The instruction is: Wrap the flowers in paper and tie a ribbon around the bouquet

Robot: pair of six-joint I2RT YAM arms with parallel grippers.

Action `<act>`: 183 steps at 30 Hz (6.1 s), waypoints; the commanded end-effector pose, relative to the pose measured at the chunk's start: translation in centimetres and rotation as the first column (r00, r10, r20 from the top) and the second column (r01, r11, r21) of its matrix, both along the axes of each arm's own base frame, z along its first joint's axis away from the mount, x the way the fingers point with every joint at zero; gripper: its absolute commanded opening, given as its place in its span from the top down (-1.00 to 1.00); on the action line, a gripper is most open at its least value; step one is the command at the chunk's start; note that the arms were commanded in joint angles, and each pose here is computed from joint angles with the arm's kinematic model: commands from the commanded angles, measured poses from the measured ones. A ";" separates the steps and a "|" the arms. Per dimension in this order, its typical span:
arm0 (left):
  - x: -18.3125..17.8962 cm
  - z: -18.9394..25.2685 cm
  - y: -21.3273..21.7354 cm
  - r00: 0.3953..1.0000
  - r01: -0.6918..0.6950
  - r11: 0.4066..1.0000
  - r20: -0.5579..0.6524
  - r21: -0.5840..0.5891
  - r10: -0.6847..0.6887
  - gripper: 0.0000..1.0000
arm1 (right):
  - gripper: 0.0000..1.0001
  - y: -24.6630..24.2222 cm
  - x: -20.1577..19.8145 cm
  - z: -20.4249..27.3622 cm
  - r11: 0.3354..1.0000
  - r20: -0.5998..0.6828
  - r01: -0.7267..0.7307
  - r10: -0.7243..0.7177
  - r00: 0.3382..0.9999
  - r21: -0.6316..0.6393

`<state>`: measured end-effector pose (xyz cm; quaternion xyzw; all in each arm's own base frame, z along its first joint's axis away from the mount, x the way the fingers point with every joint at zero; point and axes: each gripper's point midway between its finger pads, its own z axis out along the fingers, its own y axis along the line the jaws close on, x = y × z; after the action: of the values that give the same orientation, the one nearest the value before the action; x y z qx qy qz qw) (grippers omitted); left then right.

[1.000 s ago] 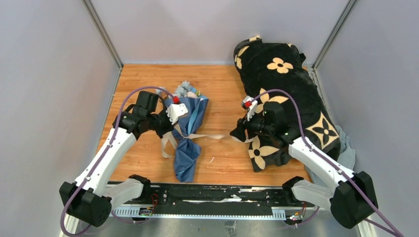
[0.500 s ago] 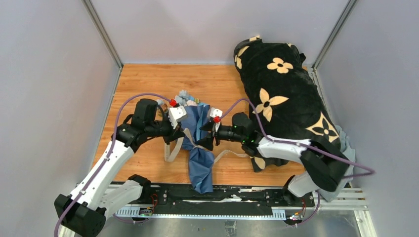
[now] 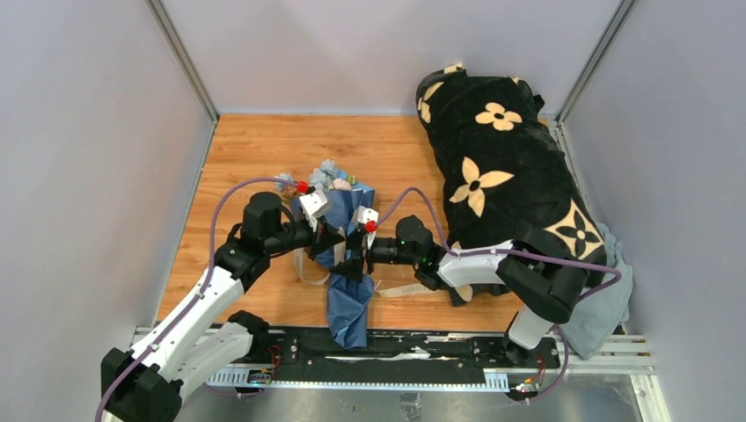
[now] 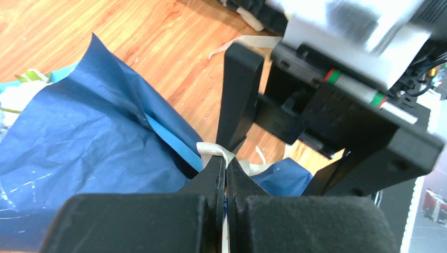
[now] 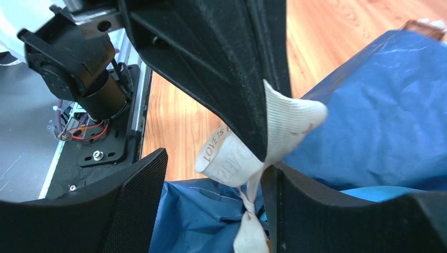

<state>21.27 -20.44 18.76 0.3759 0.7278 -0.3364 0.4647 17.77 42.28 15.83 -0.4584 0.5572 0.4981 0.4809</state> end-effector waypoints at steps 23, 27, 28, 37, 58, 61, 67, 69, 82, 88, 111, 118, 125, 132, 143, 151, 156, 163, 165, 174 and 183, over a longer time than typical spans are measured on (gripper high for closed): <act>-5.1 -1.5 2.6 0.746 0.471 0.743 0.234 0.476 -0.623 -0.52 | 1.00 0.3 -3.0 -2.7 0.968 0.250 -0.215 0.243 0.937 -0.131; -6.2 -1.5 0.9 0.699 0.545 0.729 0.255 0.414 -0.668 -0.52 | 1.00 0.4 -3.0 -2.2 0.966 0.270 -0.227 0.253 0.929 -0.122; -6.0 -1.6 0.7 0.704 0.541 0.736 0.260 0.407 -0.661 -0.51 | 1.00 0.5 -3.1 -2.2 0.965 0.272 -0.232 0.257 0.927 -0.119; -4.6 -0.8 -0.7 0.740 0.498 0.787 0.295 0.363 -0.604 -0.24 | 1.00 0.6 -3.4 -2.0 0.960 0.274 -0.259 0.279 0.920 -0.107; -2.9 -2.6 1.4 0.845 0.315 0.833 0.265 0.454 -0.464 1.00 | -0.25 -11.7 3.0 1.1 0.825 0.083 0.257 -0.250 0.965 -0.504; -2.6 -2.3 1.4 0.849 0.286 0.850 0.294 0.442 -0.438 1.00 | -0.03 -21.4 3.9 -1.8 0.474 -0.044 0.397 -0.684 0.728 -0.786; -2.7 -1.3 0.3 0.833 0.311 0.866 0.326 0.392 -0.446 1.00 | -0.14 -27.1 8.6 -1.7 0.180 0.184 0.556 -0.824 0.536 -0.811; -2.4 -0.9 0.0 0.836 0.301 0.877 0.339 0.374 -0.432 1.00 | -0.22 -27.2 10.6 -3.1 0.134 0.223 0.521 -0.794 0.565 -0.843; -3.2 -1.2 -0.8 0.855 0.321 0.902 0.321 0.289 -0.407 1.00 | -0.19 -25.6 10.9 -14.1 0.195 -0.077 0.106 -0.744 0.664 -0.975; -3.1 -1.4 -0.6 0.851 0.318 0.899 0.327 0.302 -0.411 1.00 | -0.03 -25.1 9.9 -13.9 0.242 -0.125 0.083 -0.730 0.672 -0.967; -3.8 -1.8 1.3 0.746 0.289 0.850 0.452 0.441 -0.489 1.00 | 1.00 6.5 3.9 26.2 0.983 0.060 0.157 -0.152 0.987 -0.098; -4.8 -1.4 2.0 0.747 0.267 0.865 0.475 0.426 -0.465 1.00 | 0.98 14.0 5.1 21.5 0.980 -0.050 0.143 -0.151 0.987 -0.140; -5.5 -1.5 1.8 0.777 0.286 0.878 0.444 0.383 -0.447 1.00 | -0.47 11.3 7.2 19.3 0.963 -0.071 0.140 -0.160 0.985 -0.232; -2.3 -0.6 2.2 0.938 0.052 0.971 0.322 0.235 -0.128 1.00 | -0.49 -1.0 11.1 20.1 0.927 0.032 0.345 -0.344 0.939 -0.146; 0.0 -0.7 2.9 0.971 -0.172 0.978 0.188 0.121 0.148 1.00 | -0.47 -5.2 1.1 6.6 0.937 0.047 0.349 -0.348 0.936 -0.019; 0.0 -0.9 2.2 0.978 -0.150 0.984 0.161 0.100 0.133 1.00 | -0.46 0.0 1.6 4.5 0.936 0.006 0.352 -0.352 0.936 -0.026; -0.3 -0.8 1.9 0.982 -0.141 0.987 0.139 0.082 0.128 1.00 | -0.35 2.0 2.2 2.7 0.940 0.002 0.335 -0.335 0.942 -0.061; -0.3 -0.6 2.0 0.980 -0.184 0.982 0.080 0.050 0.180 1.00 | 0.98 2.8 2.4 1.9 0.944 -0.019 0.321 -0.323 0.946 -0.083; -0.3 -0.7 2.4 0.980 -0.196 0.979 0.059 0.063 0.192 0.86 | 1.00 2.3 2.8 1.4 0.939 -0.039 0.330 -0.335 0.942 -0.095; 2.0 -2.6 14.9 0.952 -0.268 0.744 0.051 0.612 0.302 -1.00 | 1.00 1.4 3.7 1.0 0.944 -0.037 0.318 -0.322 0.946 -0.092; 5.2 -12.5 29.4 0.868 0.024 0.382 -0.209 0.924 0.450 -0.49 | 1.00 1.3 4.2 1.4 0.960 -0.022 0.269 -0.271 0.962 -0.076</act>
<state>27.58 4.79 8.76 0.3449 0.9209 0.0718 0.1670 21.49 43.31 16.00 -0.3783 0.6628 0.4032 0.5051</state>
